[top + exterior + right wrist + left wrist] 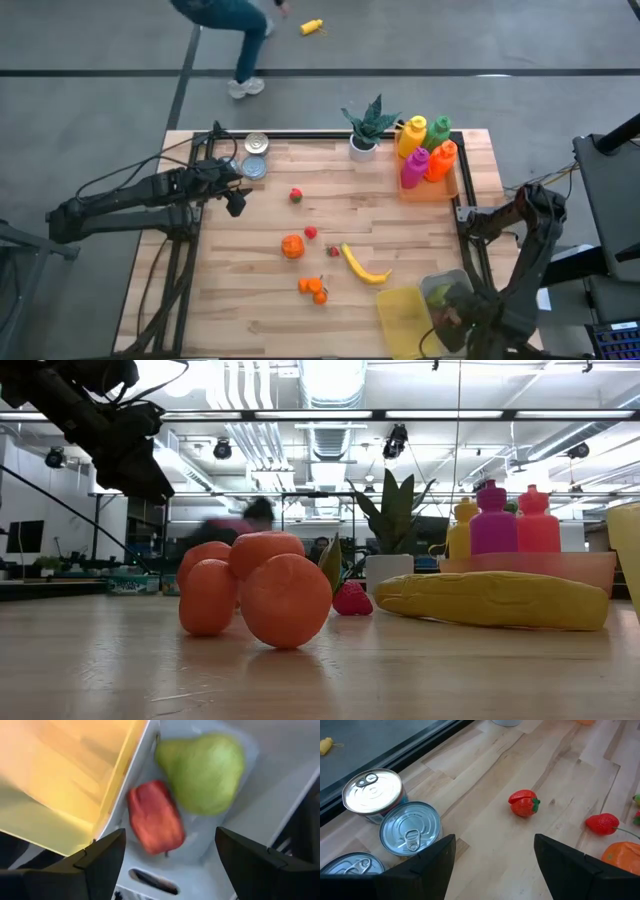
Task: Pick & Place Food Item
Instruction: Put the bottom red strawberry into the gray bin
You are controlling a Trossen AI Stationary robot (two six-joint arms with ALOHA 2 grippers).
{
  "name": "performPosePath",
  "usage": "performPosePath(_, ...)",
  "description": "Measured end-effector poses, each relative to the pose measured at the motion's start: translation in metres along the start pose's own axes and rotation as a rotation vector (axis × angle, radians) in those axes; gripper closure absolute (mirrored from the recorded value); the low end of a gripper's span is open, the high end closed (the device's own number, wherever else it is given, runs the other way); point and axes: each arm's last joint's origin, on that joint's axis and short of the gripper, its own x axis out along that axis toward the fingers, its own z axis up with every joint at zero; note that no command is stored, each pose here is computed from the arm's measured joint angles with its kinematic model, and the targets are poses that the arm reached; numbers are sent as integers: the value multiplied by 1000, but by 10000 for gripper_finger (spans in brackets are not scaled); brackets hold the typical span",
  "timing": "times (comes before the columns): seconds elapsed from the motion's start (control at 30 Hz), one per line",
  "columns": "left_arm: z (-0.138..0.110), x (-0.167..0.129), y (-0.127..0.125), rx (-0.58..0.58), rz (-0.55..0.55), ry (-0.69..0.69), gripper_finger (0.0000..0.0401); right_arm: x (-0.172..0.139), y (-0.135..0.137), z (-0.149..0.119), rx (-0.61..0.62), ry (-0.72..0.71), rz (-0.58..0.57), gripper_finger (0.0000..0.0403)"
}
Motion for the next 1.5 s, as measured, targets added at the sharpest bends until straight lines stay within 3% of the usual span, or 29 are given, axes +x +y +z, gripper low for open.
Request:
performPosePath(0.33, 0, 0, 0, 0, 0, 0, 126, -44, -31, 51, -108, -321, 102, 99)
performPosePath(0.57, 0, 0, 0, 0, 0, 0, 126, -68, -37, 114, -261, -619, 110, 99)
performPosePath(0.87, 0, 0, 0, 0, 0, 0, 126, -75, -19, 195, -541, -787, 59, 99)
performPosePath(1.0, 0, 0, 0, 0, 0, 0, 126, -68, -9, 224, -557, -876, 51, 99)
performPosePath(1.13, 0, 0, 0, 0, 0, 0, 126, -52, 1, 247, -578, -903, 132, 99)
performPosePath(1.3, 0, 0, 0, 1, -1, 0, 126, -21, 10, 265, -595, -850, 267, 99)
performPosePath(1.5, 0, 0, 0, 0, 0, 0, 126, 27, 30, 271, -744, -823, 266, 99)
